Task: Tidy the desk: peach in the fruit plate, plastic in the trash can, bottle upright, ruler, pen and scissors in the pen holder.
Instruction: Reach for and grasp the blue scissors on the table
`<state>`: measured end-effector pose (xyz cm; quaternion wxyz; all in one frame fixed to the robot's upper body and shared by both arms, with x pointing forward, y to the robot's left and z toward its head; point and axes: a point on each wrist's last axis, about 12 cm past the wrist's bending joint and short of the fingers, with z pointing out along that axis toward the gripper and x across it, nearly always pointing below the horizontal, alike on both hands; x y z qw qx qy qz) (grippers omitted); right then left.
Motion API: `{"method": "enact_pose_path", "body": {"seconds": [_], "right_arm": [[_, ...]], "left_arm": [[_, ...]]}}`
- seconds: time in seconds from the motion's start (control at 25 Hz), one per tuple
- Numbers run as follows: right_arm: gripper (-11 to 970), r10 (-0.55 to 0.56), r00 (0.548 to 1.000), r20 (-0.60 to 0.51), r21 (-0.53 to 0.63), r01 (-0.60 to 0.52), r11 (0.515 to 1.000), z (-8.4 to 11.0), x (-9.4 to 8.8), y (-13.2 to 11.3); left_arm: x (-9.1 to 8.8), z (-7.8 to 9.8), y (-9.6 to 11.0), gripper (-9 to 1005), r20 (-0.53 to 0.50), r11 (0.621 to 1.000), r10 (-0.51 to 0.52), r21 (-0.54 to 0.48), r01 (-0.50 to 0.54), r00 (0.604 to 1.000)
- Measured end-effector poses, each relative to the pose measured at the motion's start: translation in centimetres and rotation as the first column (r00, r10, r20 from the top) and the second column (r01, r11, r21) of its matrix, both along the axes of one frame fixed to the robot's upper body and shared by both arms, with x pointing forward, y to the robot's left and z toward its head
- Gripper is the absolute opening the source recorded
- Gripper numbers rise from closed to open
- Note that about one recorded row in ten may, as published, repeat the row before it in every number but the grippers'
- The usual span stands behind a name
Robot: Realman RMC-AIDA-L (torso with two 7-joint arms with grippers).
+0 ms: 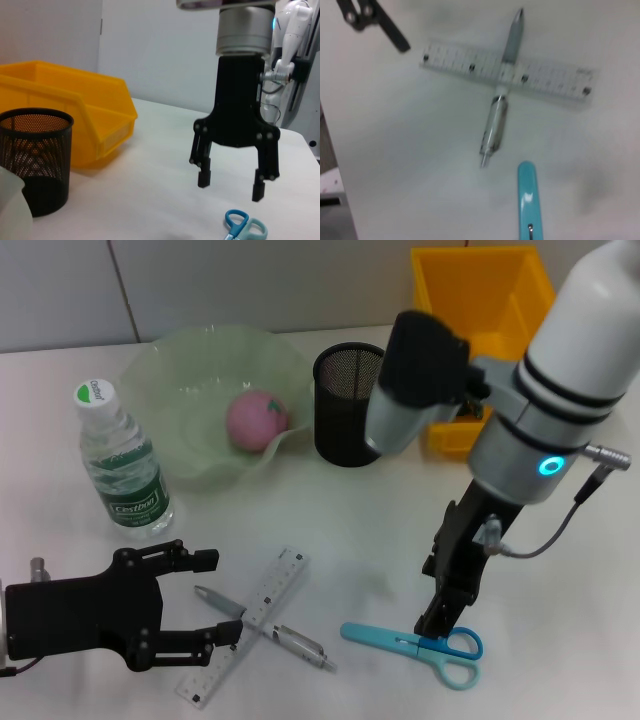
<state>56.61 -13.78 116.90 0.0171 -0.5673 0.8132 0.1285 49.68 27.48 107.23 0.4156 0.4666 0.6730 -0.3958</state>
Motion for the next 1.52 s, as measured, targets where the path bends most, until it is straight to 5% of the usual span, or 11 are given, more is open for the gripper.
{"method": "enact_pose_path", "body": {"seconds": [0.6, 1.52], "right_arm": [[758, 0.066, 0.996, 0.054, -0.083, -0.061, 0.995, -2.6, -1.6, 3.2], [707, 0.05, 0.997, 0.056, -0.137, -0.042, 0.99, -3.9, -2.9, 4.3]], "left_arm": [[-0.3, -0.3, 0.0, 862, -0.003, 0.999, -0.029, 0.028, 0.029, 1.0], [-0.9, -1.2, -0.2, 861, -0.016, 0.999, -0.029, 0.019, 0.03, 0.999]]}}
